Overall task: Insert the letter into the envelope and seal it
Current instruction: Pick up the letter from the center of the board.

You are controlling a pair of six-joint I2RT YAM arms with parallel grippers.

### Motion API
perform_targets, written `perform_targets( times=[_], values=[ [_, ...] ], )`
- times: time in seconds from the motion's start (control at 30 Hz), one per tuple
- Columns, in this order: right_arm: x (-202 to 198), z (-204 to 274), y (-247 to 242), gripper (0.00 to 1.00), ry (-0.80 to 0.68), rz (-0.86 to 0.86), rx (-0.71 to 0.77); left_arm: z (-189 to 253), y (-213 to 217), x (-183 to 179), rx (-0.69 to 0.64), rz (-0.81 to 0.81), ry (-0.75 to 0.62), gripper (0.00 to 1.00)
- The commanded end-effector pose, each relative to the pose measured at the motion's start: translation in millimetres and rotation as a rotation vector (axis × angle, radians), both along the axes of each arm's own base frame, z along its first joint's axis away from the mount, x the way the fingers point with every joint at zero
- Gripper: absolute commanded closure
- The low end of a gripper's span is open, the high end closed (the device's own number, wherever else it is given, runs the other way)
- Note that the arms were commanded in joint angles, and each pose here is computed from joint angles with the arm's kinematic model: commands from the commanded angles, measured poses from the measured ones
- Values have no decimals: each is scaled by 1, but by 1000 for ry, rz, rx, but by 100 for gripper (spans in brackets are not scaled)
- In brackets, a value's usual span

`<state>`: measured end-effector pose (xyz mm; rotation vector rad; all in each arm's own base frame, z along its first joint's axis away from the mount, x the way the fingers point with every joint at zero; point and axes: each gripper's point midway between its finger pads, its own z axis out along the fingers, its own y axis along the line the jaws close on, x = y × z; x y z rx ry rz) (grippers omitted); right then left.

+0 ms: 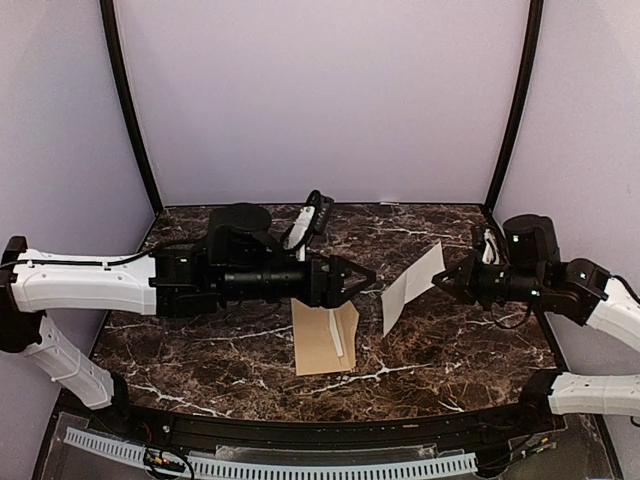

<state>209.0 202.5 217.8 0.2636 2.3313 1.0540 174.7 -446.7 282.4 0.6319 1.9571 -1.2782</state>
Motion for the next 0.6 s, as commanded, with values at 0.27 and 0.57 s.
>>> perform_targets(
  times=[0.27, 0.57],
  values=[
    [15, 81, 38, 100, -142, 115, 164, 2, -2, -3, 95, -55, -149, 23],
    [13, 84, 48, 100, -134, 147, 185, -14, -29, 16, 197, -23, -204, 21]
  ],
)
